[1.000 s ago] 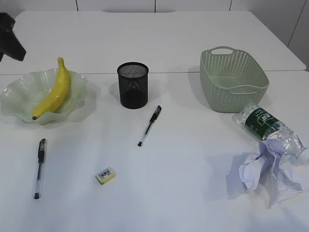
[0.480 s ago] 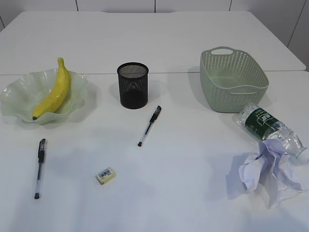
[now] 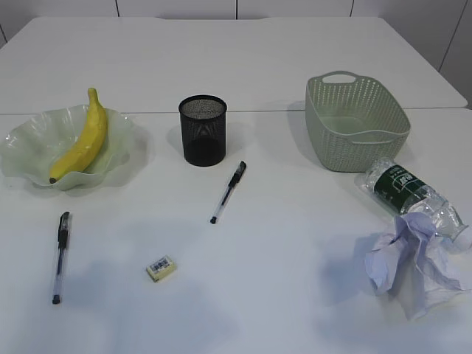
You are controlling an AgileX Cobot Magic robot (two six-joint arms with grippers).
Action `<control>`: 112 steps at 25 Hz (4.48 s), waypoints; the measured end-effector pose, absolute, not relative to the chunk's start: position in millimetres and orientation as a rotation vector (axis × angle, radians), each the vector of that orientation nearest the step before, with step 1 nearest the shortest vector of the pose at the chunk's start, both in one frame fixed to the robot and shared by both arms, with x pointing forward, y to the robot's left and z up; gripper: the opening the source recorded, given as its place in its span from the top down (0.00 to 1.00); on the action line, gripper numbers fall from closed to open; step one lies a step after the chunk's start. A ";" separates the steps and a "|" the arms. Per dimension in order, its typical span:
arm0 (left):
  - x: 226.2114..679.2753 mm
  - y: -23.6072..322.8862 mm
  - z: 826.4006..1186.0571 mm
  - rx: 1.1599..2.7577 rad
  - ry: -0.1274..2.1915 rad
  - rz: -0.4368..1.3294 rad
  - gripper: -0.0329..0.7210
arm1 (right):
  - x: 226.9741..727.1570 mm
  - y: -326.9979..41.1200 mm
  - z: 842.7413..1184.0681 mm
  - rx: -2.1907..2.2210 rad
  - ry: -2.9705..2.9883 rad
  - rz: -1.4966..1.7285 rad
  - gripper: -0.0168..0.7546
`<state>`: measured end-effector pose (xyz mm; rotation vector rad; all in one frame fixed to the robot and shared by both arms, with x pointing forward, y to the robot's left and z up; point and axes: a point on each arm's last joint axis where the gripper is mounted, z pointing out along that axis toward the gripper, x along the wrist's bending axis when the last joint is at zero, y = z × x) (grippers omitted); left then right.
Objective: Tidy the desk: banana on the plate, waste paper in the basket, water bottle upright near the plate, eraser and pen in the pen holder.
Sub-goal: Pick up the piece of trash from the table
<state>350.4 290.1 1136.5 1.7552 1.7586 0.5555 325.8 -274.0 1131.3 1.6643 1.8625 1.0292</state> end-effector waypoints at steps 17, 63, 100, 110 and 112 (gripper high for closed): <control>345.0 283.9 1133.1 1.772 1.779 0.422 0.45 | 476.8 -249.7 1095.1 1.889 2.228 0.612 0.20; 348.2 284.0 1135.7 1.737 1.755 0.455 0.47 | 565.3 -247.5 936.1 1.939 2.455 0.086 0.18; 348.4 283.8 1135.9 1.735 1.754 0.455 0.48 | 571.0 -246.5 935.4 1.926 2.432 0.131 0.97; 348.4 283.8 1135.9 1.735 1.754 0.455 0.49 | 570.7 -246.3 935.4 1.930 2.433 0.130 0.97; 348.4 283.8 1135.9 1.735 1.754 0.455 0.49 | 570.4 -246.2 935.4 1.934 2.434 0.129 0.97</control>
